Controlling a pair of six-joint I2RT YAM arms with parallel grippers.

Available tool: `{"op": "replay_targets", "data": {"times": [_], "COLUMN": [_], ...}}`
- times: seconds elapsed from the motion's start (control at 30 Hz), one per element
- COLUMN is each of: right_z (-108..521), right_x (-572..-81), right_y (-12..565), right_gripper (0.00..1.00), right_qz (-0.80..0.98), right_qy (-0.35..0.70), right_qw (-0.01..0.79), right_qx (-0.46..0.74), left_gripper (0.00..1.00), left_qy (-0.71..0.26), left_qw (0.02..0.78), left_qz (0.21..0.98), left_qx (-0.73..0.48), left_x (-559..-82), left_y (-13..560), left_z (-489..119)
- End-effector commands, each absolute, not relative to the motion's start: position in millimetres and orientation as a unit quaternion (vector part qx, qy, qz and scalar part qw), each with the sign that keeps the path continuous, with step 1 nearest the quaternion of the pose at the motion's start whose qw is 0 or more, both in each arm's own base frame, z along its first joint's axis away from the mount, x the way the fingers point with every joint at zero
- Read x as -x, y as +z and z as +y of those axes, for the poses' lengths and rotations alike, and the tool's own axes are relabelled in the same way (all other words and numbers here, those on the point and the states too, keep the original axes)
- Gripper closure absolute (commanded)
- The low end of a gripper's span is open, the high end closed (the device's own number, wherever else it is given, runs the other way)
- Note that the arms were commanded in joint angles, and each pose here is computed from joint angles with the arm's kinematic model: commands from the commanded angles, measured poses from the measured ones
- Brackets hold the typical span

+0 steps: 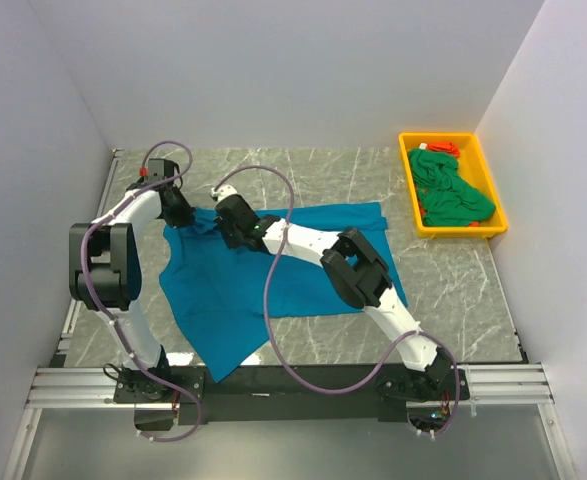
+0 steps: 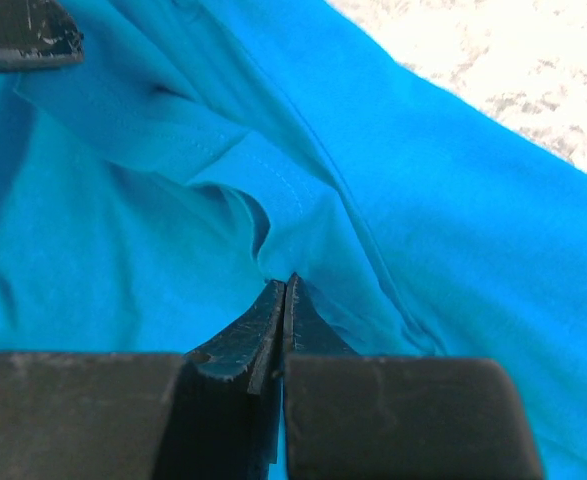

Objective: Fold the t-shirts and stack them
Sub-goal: Fold the tshirt

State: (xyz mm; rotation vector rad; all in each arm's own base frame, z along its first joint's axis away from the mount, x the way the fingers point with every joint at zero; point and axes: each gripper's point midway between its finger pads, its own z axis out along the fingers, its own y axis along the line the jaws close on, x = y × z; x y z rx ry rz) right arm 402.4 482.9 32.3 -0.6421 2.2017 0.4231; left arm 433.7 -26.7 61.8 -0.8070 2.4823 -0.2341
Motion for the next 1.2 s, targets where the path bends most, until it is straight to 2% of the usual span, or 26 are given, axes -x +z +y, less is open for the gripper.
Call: {"op": "replay_targets", "data": {"times": [0.0,0.6,1.17], "right_z": [486.3,461.4,443.8], "right_x": [-404.3,-369.6,-355.2], "right_y": [92.7,106.2,90.8], "right_gripper": [1.00,0.99,0.98], "right_qz": [0.843,0.824,0.814], "right_qy": [0.195,0.192,0.157], "right_qw": [0.432,0.399,0.358], "right_qx": [0.256,0.352,0.430], "left_gripper": [0.87,0.86,0.86], "left_qy": [-0.093,-0.080,-0.111], "left_qw": [0.280,0.273,0.222], "left_qz": [0.909,0.908,0.911], "left_qx": [0.293,0.308,0.329], "left_x": [-430.5,-373.6,-328.7], "left_y": [85.3,103.0,62.5], "left_z": [-26.3,-22.1,-37.8]}}
